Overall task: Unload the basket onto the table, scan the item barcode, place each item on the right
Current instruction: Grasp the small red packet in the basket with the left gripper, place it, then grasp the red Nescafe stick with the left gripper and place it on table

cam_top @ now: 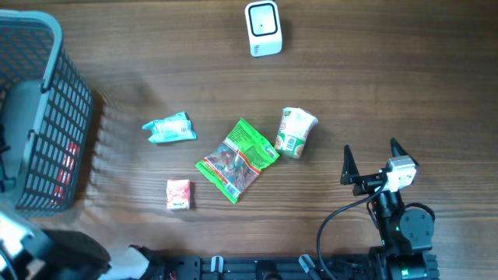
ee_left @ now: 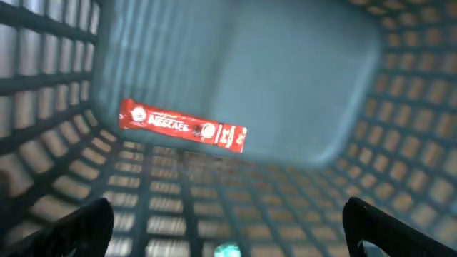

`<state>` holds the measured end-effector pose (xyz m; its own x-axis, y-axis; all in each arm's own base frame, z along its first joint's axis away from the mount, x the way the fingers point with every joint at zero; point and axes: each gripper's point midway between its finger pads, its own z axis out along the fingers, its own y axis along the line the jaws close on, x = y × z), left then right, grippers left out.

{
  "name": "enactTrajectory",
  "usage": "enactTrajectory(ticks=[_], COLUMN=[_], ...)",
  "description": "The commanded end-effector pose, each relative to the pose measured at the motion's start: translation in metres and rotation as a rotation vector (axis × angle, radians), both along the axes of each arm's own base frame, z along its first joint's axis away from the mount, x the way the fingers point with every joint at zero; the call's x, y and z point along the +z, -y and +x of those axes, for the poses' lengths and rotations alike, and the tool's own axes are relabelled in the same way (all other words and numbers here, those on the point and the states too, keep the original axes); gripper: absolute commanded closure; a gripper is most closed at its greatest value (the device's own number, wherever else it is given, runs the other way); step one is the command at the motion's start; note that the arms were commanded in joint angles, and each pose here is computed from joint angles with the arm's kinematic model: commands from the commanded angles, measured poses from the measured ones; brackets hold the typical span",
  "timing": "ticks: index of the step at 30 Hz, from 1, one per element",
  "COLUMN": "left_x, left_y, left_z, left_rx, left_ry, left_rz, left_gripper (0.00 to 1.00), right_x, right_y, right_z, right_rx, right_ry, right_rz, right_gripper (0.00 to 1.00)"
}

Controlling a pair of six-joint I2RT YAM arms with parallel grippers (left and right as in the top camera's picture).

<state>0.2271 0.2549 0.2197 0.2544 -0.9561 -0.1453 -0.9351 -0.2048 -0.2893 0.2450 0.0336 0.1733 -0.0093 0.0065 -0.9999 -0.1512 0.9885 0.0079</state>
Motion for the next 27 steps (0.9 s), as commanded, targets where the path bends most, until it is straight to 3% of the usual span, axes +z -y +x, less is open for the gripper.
enactTrajectory(ticks=[1, 11, 27], left_x=[-0.04, -0.139, -0.222], left_y=[-0.012, -0.01, 0.003], left_z=[0.009, 0.006, -0.008], left_rx=[0.094, 0.097, 0.102], left_ry=[-0.041, -0.239, -0.275], left_rz=[-0.091, -0.296, -0.316], left_gripper=[0.0, 0.0, 0.02], right_x=[0.001, 0.001, 0.001], right_y=[0.002, 0.002, 0.002], right_z=[0.0, 0.0, 0.0], right_rx=[-0.008, -0.008, -0.008], right_ry=[0.006, 0.006, 0.006], right_rz=[0.012, 0.012, 0.012], right_gripper=[0.0, 0.01, 0.0])
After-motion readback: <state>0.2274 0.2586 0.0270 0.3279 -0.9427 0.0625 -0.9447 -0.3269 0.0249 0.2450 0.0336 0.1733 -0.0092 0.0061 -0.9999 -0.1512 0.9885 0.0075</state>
